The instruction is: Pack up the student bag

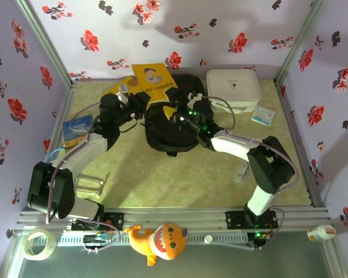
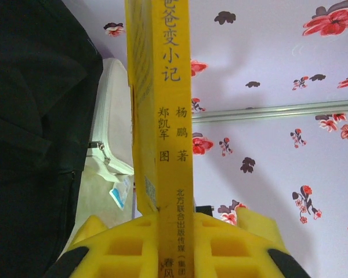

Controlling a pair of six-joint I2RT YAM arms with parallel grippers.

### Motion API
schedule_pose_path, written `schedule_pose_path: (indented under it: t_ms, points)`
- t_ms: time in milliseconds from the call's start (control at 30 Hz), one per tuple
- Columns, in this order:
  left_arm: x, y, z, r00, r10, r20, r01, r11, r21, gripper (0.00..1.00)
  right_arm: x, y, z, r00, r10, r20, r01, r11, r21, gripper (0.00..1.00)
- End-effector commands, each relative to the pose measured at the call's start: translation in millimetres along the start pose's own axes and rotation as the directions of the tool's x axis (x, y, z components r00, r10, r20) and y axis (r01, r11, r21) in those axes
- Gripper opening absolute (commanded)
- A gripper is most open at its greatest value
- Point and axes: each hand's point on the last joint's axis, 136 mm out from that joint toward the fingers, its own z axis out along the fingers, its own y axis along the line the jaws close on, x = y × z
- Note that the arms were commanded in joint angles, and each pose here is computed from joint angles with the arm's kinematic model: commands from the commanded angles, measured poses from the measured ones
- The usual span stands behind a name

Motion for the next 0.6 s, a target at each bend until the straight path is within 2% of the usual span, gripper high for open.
schedule_pose_path:
  t_ms: [0,133,567]
  points:
    - [1,-36,-4,0.999,0.048,0.011,-0.049,0.990,0.130,0.00,-6,24,8,0.999,0.030,0.010,-0.029,0.997,-0.073,0.92]
    - [3,-33,-4,0.999,0.044,0.006,-0.045,0.991,0.124,0.00,-11,21,12,0.999,0.034,0.035,-0.032,0.998,-0.051,0.84]
    - [9,-28,-3,0.998,0.060,-0.017,-0.057,0.992,0.114,0.00,-21,6,20,0.996,0.034,0.079,-0.032,0.999,-0.028,0.27]
